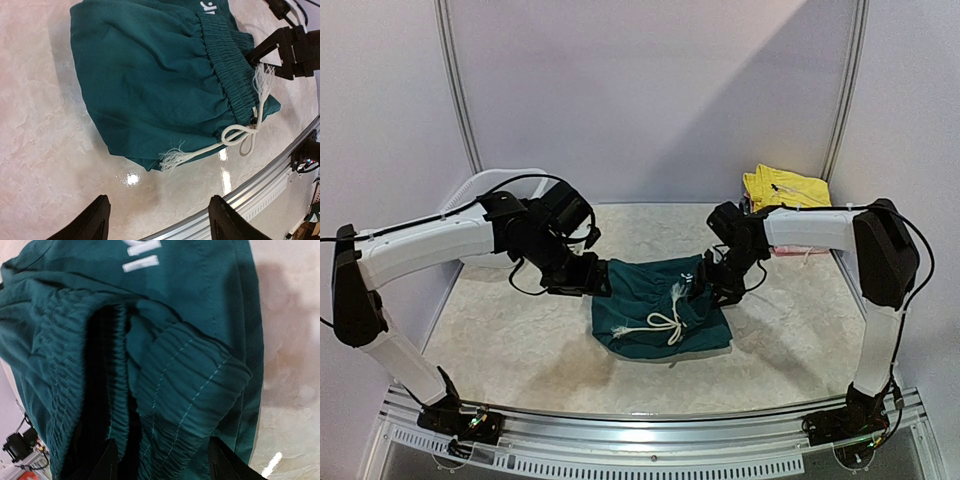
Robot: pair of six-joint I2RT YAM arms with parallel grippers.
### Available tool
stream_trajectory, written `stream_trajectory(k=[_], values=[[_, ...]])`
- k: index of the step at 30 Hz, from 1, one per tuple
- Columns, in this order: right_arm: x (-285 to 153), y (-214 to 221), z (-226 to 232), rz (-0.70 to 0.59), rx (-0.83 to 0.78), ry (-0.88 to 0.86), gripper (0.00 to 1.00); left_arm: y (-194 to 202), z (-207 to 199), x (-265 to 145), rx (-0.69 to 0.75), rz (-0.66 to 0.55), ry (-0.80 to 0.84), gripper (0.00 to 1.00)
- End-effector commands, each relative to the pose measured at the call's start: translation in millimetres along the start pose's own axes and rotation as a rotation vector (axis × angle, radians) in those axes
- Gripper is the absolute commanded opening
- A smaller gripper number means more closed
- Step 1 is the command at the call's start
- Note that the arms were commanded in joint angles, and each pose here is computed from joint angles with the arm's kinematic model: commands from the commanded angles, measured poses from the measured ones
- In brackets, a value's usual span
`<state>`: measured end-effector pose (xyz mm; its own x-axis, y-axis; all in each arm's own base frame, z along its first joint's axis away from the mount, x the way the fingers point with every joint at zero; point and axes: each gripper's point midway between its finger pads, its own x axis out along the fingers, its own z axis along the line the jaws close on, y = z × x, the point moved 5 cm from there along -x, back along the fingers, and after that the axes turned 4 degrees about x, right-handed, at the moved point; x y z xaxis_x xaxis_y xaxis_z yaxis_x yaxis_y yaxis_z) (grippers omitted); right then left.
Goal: Fold and stack the mixed laundry pile
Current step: Adjust the square-folded shorts at the center of the board.
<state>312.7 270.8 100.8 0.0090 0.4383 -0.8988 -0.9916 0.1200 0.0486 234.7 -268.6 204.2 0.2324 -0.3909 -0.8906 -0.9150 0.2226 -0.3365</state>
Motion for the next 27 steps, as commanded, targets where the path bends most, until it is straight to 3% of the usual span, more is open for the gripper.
stream_trajectory(k=[1, 5, 9, 12, 20, 27], values=[[9, -5, -3, 0.013, 0.005, 0.017, 0.58, 1, 4, -5, 0.0, -0.013, 0.004, 0.68], [15, -7, -1, 0.025, 0.003, 0.002, 0.43, 4, 6, -6, 0.004, -0.008, -0.002, 0.67], [13, -11, 7, 0.02, -0.02, -0.021, 0.13, 7, 8, -8, 0.004, -0.009, -0.007, 0.66], [1, -15, 16, 0.014, -0.058, -0.013, 0.02, 8, 9, -10, 0.004, -0.019, -0.01, 0.64], [-51, -35, 41, -0.096, -0.264, 0.064, 0.0, 10, 13, -21, 0.008, -0.038, -0.022, 0.62], [-51, -66, 37, -0.187, -0.36, 0.205, 0.0, 10, 13, -25, 0.027, -0.025, -0.041, 0.61]])
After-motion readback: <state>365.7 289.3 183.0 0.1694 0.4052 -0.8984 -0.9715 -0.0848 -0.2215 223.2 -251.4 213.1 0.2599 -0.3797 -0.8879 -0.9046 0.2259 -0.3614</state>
